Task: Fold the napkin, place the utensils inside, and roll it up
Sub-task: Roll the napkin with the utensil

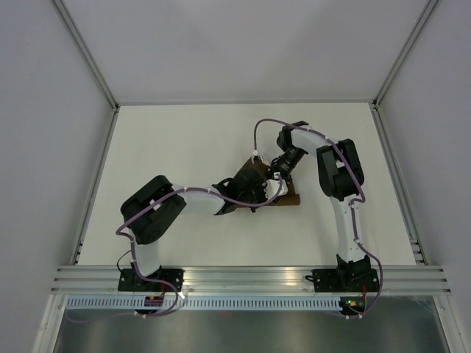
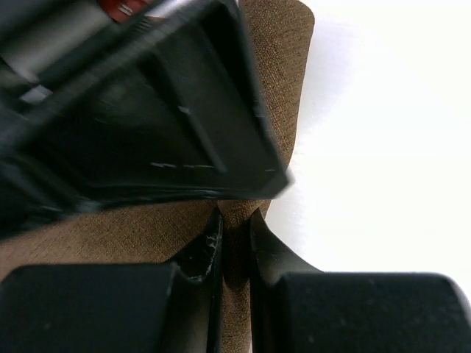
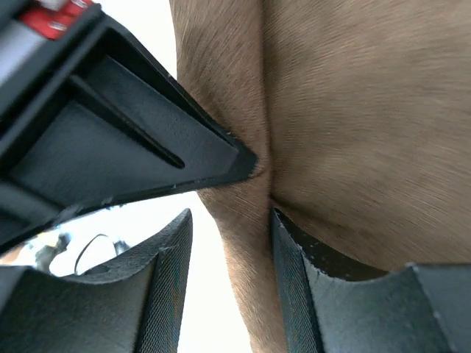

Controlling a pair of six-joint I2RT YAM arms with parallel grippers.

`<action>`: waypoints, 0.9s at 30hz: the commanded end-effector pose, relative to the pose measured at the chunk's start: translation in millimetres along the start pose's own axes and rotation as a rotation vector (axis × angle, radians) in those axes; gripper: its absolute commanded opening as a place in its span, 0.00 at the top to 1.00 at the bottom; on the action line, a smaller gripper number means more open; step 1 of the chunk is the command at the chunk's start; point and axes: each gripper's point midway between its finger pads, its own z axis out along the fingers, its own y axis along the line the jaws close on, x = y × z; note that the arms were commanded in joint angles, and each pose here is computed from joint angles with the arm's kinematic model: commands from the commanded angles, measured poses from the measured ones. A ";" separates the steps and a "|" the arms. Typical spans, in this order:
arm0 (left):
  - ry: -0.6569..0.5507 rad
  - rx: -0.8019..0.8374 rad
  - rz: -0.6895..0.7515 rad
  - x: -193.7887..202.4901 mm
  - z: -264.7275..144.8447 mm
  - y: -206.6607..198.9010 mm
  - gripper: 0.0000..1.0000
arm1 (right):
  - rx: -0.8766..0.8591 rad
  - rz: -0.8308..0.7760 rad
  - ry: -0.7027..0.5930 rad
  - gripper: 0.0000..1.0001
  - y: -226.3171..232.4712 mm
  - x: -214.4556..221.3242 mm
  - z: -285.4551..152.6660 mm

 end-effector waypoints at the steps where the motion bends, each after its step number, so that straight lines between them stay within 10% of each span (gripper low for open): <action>1: 0.173 0.214 -0.151 65.2 3.3 -52.4 0.98 | 0.123 -0.135 -0.239 0.47 -3.8 -44.6 -44.4; 15: 0.175 0.523 -0.475 68.1 -2.0 -59.5 0.98 | 0.649 -0.340 -0.593 0.44 0.1 -26.2 -142.8; 27: 0.228 0.824 -0.806 71.2 -9.2 -64.2 0.98 | 0.927 -0.664 -0.478 0.38 31.0 3.0 -71.5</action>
